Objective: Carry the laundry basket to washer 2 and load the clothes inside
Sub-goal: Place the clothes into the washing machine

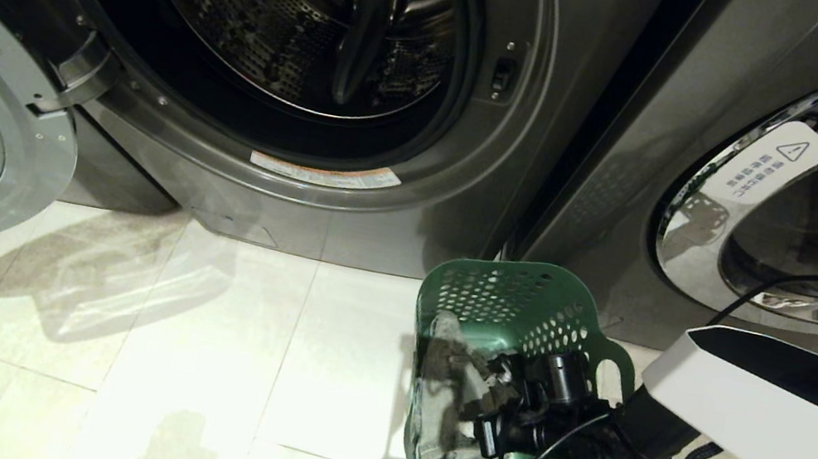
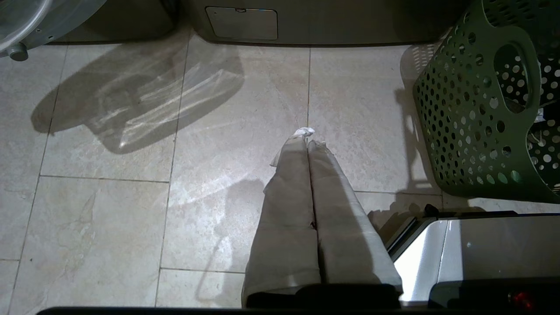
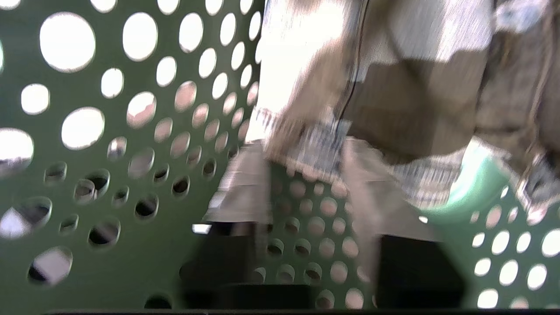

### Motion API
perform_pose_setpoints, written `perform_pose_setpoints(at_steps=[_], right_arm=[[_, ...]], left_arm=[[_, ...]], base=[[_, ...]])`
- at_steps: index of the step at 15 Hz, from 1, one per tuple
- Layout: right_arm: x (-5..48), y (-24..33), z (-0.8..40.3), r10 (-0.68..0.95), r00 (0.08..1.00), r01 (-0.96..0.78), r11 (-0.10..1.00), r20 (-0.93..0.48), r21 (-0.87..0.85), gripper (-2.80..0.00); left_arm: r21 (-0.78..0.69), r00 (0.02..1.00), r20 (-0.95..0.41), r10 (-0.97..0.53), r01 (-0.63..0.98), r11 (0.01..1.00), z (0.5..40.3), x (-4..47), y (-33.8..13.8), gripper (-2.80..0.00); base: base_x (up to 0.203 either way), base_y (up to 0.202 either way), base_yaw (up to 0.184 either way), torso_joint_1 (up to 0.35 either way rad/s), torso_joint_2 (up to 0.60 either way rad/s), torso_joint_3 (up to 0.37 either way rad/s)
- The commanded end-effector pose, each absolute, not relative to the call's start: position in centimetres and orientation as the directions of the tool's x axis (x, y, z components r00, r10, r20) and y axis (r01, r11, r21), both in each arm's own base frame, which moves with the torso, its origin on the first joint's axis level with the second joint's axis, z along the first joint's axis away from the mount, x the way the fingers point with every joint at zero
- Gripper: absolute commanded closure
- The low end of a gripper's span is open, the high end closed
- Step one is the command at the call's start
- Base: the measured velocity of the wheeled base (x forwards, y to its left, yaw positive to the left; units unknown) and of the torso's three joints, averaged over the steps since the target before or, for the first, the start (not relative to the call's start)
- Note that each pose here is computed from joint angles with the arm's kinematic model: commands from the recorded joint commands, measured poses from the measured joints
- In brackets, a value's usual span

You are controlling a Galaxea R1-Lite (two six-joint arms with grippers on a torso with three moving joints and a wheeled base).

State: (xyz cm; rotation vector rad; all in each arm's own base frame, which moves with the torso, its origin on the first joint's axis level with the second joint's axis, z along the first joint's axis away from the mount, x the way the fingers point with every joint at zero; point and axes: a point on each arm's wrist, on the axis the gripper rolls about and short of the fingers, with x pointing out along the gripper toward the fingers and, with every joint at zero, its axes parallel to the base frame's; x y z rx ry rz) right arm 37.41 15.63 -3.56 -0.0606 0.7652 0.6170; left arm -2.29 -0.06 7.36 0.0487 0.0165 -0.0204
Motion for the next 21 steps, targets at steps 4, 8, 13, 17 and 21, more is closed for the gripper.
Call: perform_pose_setpoints(at_steps=[4,8,13,17,21], right_arm=[[38.4,16.0,-3.4,0.525,0.623,-0.556,0.819,-0.579,0.144,-2.80],[39.0,16.0,-4.9,0.420,0.679,-0.474,0.877,-0.602,0.078,-2.80],[39.2,16.2,-6.2,0.414,0.671,-0.437,0.891,-0.615,0.123,-2.80],[39.8,16.8,-6.2,0.390,0.655,-0.418,0.901,-0.647,0.120,-2.80],[38.9,15.5,-4.4,0.292,0.618,-0.346,0.935,-0.730,0.082,-2.80]], left_arm=[[0.049,1.000,-0.018,-0.020,0.021,0.999,7.3,-2.3,-0.1,0.00],[0.049,1.000,-0.018,-0.020,0.021,0.999,7.3,-2.3,-0.1,0.00],[0.049,1.000,-0.018,-0.020,0.021,0.999,7.3,-2.3,-0.1,0.00],[0.049,1.000,-0.018,-0.020,0.021,0.999,7.3,-2.3,-0.1,0.00],[0.049,1.000,-0.018,-0.020,0.021,0.999,7.3,-2.3,-0.1,0.00]], base=[[0.000,0.000,0.000,0.000,0.00,0.000],[0.000,0.000,0.000,0.000,0.00,0.000],[0.000,0.000,0.000,0.000,0.00,0.000],[0.000,0.000,0.000,0.000,0.00,0.000],[0.000,0.000,0.000,0.000,0.00,0.000]])
